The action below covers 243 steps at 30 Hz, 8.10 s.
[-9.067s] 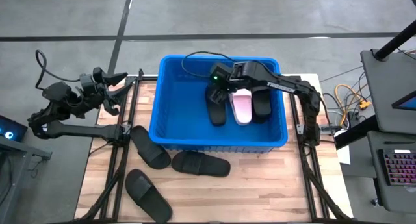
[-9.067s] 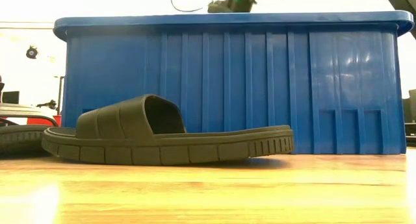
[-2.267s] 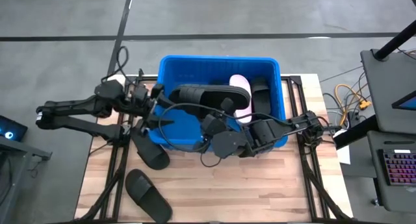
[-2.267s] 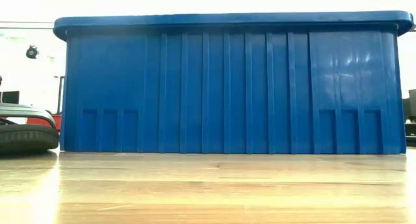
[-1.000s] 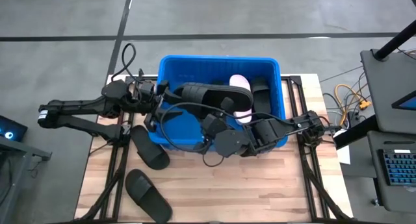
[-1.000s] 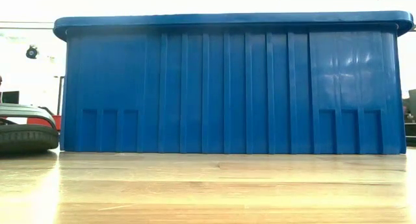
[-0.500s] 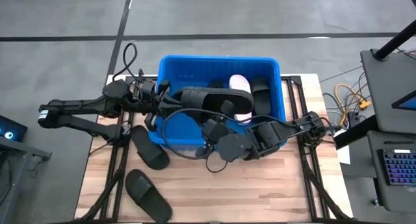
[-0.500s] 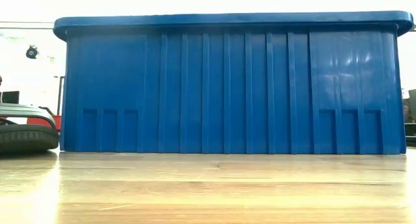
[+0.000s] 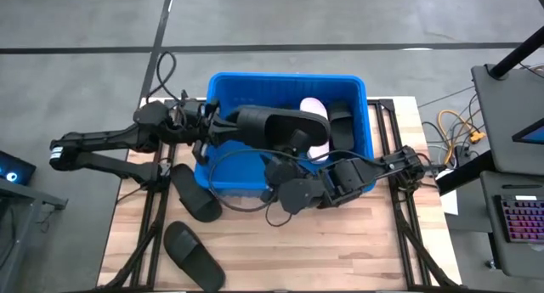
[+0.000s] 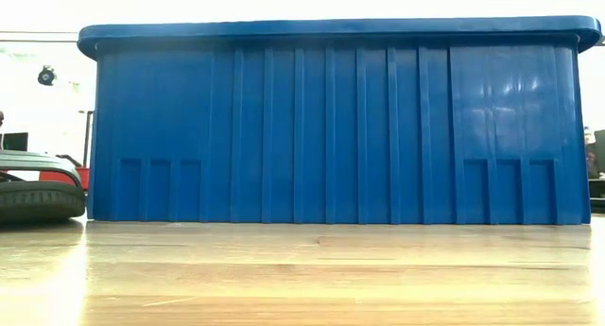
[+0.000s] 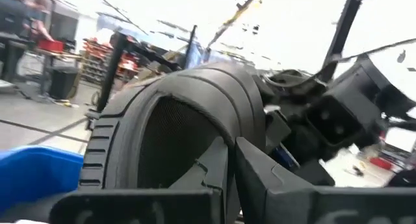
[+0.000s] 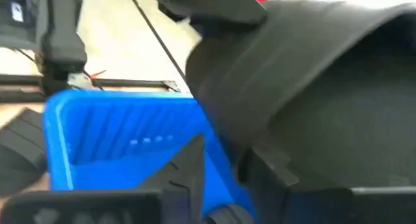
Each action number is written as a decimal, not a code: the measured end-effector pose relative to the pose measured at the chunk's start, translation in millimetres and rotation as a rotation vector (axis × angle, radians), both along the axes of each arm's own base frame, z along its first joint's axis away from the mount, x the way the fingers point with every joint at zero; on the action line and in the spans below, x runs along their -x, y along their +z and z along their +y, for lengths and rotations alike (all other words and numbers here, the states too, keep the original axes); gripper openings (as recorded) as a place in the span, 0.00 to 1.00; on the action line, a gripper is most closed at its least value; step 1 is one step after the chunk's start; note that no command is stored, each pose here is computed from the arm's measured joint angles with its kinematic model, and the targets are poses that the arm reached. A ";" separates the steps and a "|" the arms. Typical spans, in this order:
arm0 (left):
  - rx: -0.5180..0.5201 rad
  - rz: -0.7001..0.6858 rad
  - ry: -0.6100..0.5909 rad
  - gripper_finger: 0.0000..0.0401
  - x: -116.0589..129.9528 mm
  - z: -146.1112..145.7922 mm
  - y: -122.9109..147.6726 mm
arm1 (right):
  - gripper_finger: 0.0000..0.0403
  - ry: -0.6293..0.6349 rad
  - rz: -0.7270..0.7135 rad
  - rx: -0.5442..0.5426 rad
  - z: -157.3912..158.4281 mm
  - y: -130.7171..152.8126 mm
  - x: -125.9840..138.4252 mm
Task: Pick and place slides into bin
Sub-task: Put the black slide into the blue container
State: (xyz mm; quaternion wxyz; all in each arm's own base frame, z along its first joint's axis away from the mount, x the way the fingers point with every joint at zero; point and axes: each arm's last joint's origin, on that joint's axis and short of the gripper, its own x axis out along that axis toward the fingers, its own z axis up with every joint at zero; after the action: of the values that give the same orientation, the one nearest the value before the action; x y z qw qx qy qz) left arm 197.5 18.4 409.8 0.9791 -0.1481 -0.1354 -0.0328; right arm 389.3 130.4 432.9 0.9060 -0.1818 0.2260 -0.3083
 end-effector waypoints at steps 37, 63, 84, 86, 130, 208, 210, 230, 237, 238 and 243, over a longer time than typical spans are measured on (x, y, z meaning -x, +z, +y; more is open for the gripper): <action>0.531 0.275 -0.026 0.00 -15.6 32.1 -36.4 | 0.31 0.649 0.281 0.101 -24.6 71.3 105.5; 0.624 0.312 -0.402 0.00 -42.5 27.9 -36.1 | 0.50 0.695 0.544 0.542 -34.3 56.9 77.3; 0.648 0.350 -0.448 0.00 -46.4 25.7 -41.1 | 0.50 0.725 0.677 0.563 -46.7 35.1 53.0; 0.648 0.350 -0.450 0.00 -46.0 25.5 -40.7 | 0.50 0.727 0.669 0.581 -45.8 34.6 49.4; 0.528 0.200 -0.436 0.33 -45.0 28.3 -29.4 | 0.02 0.559 0.618 0.261 -54.7 33.0 68.3; -0.073 0.064 0.327 0.49 112.3 8.7 1.1 | 0.02 -0.361 0.506 0.021 -242.7 -206.5 -6.2; -0.071 0.061 0.331 0.49 112.9 8.6 1.3 | 0.02 -0.360 0.533 0.017 -245.8 -216.7 -8.7; -0.071 0.035 0.330 0.49 121.5 5.7 0.9 | 0.13 -0.298 0.543 -0.066 -255.3 -225.4 -9.4; -0.072 0.027 0.330 0.49 124.5 4.8 1.0 | 0.28 -0.253 0.536 -0.109 -257.3 -221.0 -11.0; -0.072 0.031 0.330 0.49 124.8 4.7 0.5 | 0.31 -0.247 0.540 -0.106 -257.4 -219.3 -11.5; -0.065 0.072 0.328 0.49 125.3 4.5 -3.7 | 0.45 -0.201 0.570 -0.128 -256.5 -212.2 -12.6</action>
State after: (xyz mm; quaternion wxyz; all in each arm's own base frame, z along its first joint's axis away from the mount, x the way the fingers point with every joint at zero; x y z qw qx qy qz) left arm 72.2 22.9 406.1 0.9798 -0.0931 -0.1214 0.1286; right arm 401.9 -126.0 220.6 0.7807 -0.1801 0.5068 -0.3182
